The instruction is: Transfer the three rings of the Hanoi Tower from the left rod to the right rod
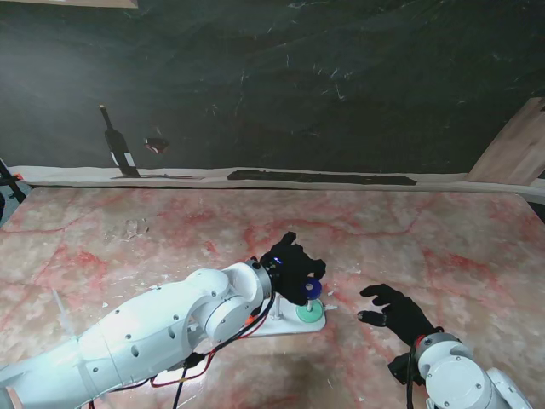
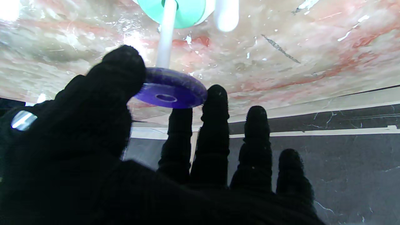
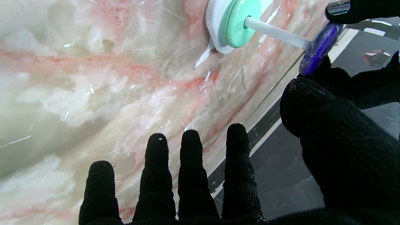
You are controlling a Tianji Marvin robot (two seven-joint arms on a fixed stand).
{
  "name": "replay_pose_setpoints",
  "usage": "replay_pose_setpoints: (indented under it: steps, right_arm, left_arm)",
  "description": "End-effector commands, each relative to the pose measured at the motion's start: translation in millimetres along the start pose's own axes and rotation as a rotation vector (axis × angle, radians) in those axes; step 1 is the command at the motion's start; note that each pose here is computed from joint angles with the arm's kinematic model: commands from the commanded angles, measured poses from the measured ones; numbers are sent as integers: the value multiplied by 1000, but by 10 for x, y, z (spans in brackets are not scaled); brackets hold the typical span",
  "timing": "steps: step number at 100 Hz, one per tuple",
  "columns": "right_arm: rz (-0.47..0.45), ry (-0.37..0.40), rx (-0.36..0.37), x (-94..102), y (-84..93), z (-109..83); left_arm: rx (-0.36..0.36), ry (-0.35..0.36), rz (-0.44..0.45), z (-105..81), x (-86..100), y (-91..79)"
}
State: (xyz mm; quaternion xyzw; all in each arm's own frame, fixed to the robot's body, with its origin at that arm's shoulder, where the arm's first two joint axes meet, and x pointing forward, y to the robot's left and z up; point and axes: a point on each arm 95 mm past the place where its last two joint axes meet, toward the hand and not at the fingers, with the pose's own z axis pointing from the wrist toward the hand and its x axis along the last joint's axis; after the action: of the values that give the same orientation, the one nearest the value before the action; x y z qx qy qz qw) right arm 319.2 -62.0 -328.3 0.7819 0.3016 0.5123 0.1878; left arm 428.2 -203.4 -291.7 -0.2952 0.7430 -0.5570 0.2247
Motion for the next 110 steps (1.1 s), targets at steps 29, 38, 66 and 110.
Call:
replay_pose_setpoints:
  steps: [29,38,66,110]
  right_arm:
    - [3,2,6,5,-28,-17]
    - [2,2,6,3,-28,-15]
    - [2,3,5,0,-27,-14]
    - [3,1,4,-4,-27,-11]
  left_arm:
    - [4,4,0,47,-7,-28]
    - [2,5,-3,56,-8,-22]
    - [3,5,-7,68,-16,-18]
    - [5,-4,-1,75,-55,-36]
